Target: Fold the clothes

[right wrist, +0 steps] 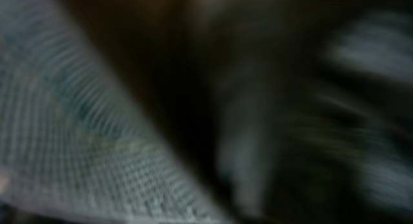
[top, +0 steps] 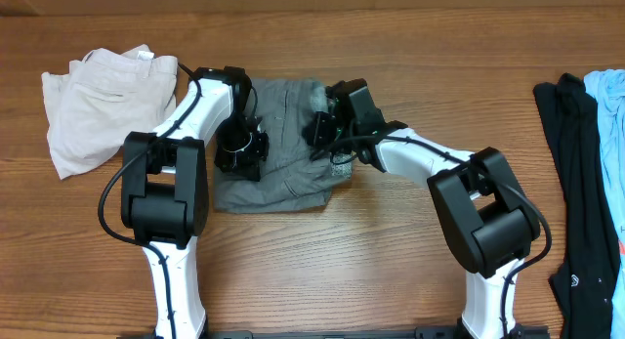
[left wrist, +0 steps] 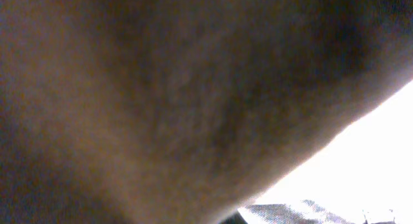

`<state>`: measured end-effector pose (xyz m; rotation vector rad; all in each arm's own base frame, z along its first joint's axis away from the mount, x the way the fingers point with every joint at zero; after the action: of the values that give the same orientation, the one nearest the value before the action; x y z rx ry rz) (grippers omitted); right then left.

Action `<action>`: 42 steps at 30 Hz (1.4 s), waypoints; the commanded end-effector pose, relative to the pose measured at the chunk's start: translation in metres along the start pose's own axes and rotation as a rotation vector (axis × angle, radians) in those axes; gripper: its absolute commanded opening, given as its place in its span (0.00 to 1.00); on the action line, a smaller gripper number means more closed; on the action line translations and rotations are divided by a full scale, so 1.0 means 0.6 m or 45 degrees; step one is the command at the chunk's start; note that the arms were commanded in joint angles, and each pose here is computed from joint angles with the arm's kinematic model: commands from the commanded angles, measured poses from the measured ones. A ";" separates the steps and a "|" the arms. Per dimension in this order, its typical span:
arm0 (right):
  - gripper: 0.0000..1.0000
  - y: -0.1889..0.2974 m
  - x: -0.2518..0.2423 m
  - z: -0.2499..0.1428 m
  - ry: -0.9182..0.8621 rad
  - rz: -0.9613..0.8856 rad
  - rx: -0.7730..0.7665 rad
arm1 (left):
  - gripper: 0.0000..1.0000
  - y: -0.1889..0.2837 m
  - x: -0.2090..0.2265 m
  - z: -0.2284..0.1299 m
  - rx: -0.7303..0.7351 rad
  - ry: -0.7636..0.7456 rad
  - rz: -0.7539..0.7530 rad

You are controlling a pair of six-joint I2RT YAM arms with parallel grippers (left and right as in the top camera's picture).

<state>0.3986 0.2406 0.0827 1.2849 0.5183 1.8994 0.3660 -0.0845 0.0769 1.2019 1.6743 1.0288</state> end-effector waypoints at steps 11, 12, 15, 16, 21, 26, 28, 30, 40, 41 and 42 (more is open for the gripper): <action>0.05 0.117 -0.132 0.039 -0.278 -0.038 0.099 | 0.04 0.032 0.019 0.019 -0.102 0.026 -0.028; 0.07 0.129 -0.120 0.041 -0.226 -0.006 0.100 | 0.05 0.045 0.015 0.020 -0.126 0.011 -0.058; 0.08 0.174 -0.075 0.048 -0.027 0.059 0.085 | 0.09 0.098 0.005 0.021 -0.240 -0.012 -0.111; 0.08 0.186 -0.059 0.048 0.020 0.070 0.079 | 0.13 0.115 0.001 0.020 -0.279 -0.024 -0.130; 0.26 0.201 0.023 0.030 0.205 0.140 0.089 | 0.47 0.181 -0.013 0.008 -0.455 -0.077 -0.182; 0.45 0.170 0.040 0.003 0.253 0.065 0.150 | 0.57 0.205 -0.017 -0.004 -0.511 -0.091 -0.203; 0.44 0.157 0.033 -0.006 0.249 -0.027 0.166 | 0.58 0.203 -0.013 -0.007 -0.497 -0.084 -0.182; 0.44 0.144 0.025 -0.016 0.249 -0.099 0.191 | 0.59 0.200 -0.008 -0.009 -0.486 -0.075 -0.146; 0.22 0.131 0.046 -0.028 0.292 0.121 0.263 | 0.63 0.197 0.000 -0.009 -0.490 -0.058 -0.086; 0.21 0.132 0.050 -0.030 0.287 0.159 0.278 | 0.64 0.197 0.000 -0.009 -0.490 -0.058 -0.086; 0.20 0.133 0.053 -0.033 0.282 0.188 0.295 | 0.64 0.197 0.000 -0.009 -0.490 -0.058 -0.085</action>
<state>0.3518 0.2095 0.1438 1.2375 0.8045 2.0710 0.3963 -0.0607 0.1853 0.8953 1.4134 1.1992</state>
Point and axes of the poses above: each gripper's point midway between its finger pads, its own y axis back along the fingers, its own x axis along the line the jaws close on, z = x × y, the point moved 8 cm from there along y, back along the fingers, and after that the axes turned 11 degrees about y, right-handed, at the moved point
